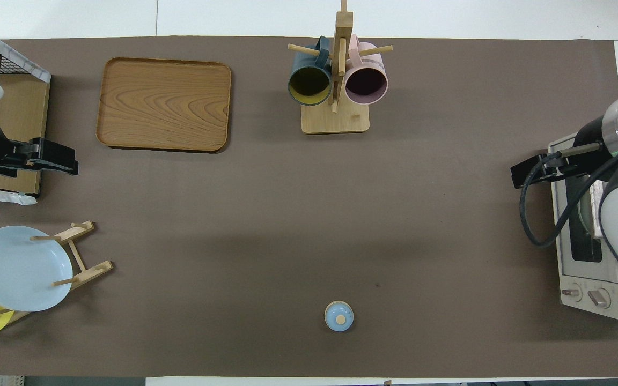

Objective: Put corn in oven

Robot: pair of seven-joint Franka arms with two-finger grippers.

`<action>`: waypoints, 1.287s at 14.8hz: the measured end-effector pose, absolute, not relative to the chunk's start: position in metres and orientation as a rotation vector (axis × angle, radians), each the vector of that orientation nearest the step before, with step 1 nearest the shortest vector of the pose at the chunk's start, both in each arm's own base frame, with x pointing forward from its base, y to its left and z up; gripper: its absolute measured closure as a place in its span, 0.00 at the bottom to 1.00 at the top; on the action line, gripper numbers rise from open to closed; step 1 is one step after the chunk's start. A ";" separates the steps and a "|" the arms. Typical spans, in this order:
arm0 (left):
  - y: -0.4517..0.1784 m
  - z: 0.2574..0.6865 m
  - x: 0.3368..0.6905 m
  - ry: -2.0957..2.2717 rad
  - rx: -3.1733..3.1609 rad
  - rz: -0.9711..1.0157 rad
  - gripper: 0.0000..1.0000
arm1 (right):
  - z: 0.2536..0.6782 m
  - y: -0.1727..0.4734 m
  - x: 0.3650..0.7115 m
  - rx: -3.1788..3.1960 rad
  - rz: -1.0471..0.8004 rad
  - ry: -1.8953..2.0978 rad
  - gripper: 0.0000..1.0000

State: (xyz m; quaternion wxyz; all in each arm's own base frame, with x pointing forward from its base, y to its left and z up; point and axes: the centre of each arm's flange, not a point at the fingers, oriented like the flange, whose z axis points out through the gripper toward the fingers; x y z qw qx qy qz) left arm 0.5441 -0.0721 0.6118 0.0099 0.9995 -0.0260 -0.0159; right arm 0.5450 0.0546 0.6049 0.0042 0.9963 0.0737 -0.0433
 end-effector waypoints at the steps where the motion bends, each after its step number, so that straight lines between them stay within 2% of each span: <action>1: -0.072 0.612 0.544 -0.081 3.120 -0.050 0.00 | 0.605 0.054 0.545 3.122 -0.133 0.229 0.00; 19: -0.072 0.612 0.544 -0.081 3.120 -0.050 0.00 | 0.606 0.019 0.556 3.131 -0.098 0.130 0.00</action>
